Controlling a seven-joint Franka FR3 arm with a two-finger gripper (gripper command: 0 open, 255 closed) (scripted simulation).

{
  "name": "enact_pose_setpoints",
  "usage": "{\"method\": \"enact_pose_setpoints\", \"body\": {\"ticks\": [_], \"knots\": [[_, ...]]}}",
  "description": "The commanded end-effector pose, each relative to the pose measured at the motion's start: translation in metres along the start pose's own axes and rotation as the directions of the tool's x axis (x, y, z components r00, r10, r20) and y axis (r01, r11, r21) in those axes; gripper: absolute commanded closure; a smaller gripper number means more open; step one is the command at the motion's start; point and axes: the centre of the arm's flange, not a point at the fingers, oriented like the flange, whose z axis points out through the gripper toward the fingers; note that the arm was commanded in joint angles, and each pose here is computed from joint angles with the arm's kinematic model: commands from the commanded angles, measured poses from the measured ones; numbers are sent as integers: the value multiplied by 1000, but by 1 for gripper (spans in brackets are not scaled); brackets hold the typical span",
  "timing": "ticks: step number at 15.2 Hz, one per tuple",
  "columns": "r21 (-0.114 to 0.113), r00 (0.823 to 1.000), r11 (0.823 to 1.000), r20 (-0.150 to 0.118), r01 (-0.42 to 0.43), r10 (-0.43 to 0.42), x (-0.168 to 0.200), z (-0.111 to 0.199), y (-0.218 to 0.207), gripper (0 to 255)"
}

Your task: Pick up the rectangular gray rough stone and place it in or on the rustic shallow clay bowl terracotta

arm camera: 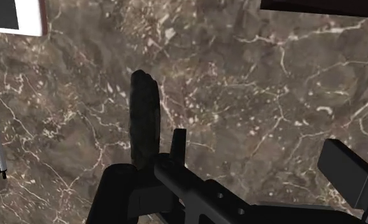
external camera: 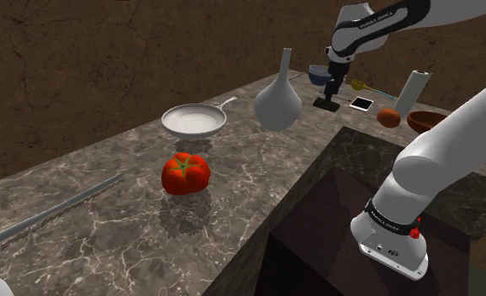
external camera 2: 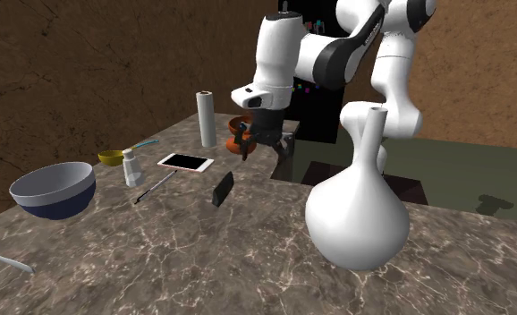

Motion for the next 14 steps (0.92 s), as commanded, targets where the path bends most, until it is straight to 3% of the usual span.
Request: {"method": "enact_pose_setpoints", "body": {"ticks": [1, 7, 14], "knots": [[-5, 1000, 1000, -3, 16, -16, 9, 17, 24, 0], [-13, 998, 998, -10, 55, -55, 29, 53, 84, 0], [-13, 998, 998, -10, 55, -55, 30, 90, 85, 0]]}}
